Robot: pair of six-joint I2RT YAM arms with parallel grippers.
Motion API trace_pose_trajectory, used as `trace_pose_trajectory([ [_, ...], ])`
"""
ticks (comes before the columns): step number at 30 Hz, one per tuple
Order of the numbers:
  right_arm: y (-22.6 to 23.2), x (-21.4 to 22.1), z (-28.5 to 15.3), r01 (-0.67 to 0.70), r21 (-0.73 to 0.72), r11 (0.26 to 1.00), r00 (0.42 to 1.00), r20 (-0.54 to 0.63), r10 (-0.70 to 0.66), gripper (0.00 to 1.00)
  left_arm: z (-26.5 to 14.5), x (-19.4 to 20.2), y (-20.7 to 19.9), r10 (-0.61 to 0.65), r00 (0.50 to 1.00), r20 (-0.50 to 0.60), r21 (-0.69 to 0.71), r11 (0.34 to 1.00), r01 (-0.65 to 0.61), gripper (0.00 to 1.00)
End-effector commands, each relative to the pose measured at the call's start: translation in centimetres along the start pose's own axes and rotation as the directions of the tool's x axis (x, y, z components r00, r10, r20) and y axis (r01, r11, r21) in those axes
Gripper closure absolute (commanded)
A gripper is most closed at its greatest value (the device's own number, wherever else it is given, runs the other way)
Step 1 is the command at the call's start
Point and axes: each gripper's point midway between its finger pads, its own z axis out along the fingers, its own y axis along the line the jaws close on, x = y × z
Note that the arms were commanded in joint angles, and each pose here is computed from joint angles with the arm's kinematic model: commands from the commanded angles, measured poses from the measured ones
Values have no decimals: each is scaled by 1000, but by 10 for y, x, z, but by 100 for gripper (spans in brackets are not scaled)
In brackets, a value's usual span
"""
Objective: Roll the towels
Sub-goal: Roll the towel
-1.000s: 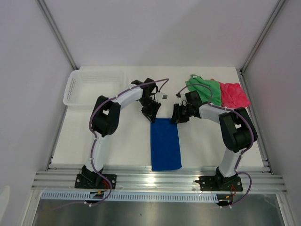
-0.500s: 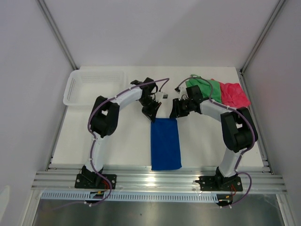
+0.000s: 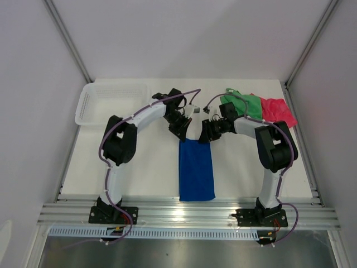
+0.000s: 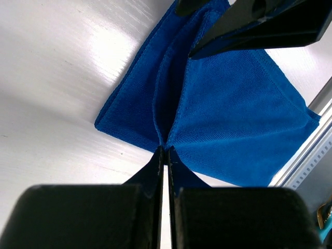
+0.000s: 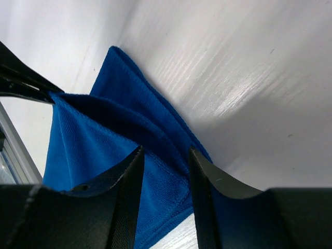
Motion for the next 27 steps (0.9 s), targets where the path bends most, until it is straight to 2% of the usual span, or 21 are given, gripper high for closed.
trace_pose_trajectory([
  [1,1,0,1,47,-38,998,999,-12,-47,57,-7,-7,-4,48,998,33,-11,999,-47,99],
  [10,0,7,-5,18,-46,999,999,-34,-20,58,0,2,17,27,999,-22,-97,995,-29,99],
  [16,-6,28,-4,-6,-2,1000,993,-114,6,62,6,6,25,15,999,-43,-120,993,-21,99],
  [19,-4,30,-5,-10,-5,1000,994,-107,9,70,7,4,25,20,999,-35,-117,993,-24,99],
  [21,-2,26,-7,-11,-4,1000,996,-92,11,80,7,2,25,23,999,-31,-115,993,-27,99],
  [27,2,6,-16,7,22,1000,999,-37,-6,91,6,0,21,33,999,-24,-101,994,-35,99],
])
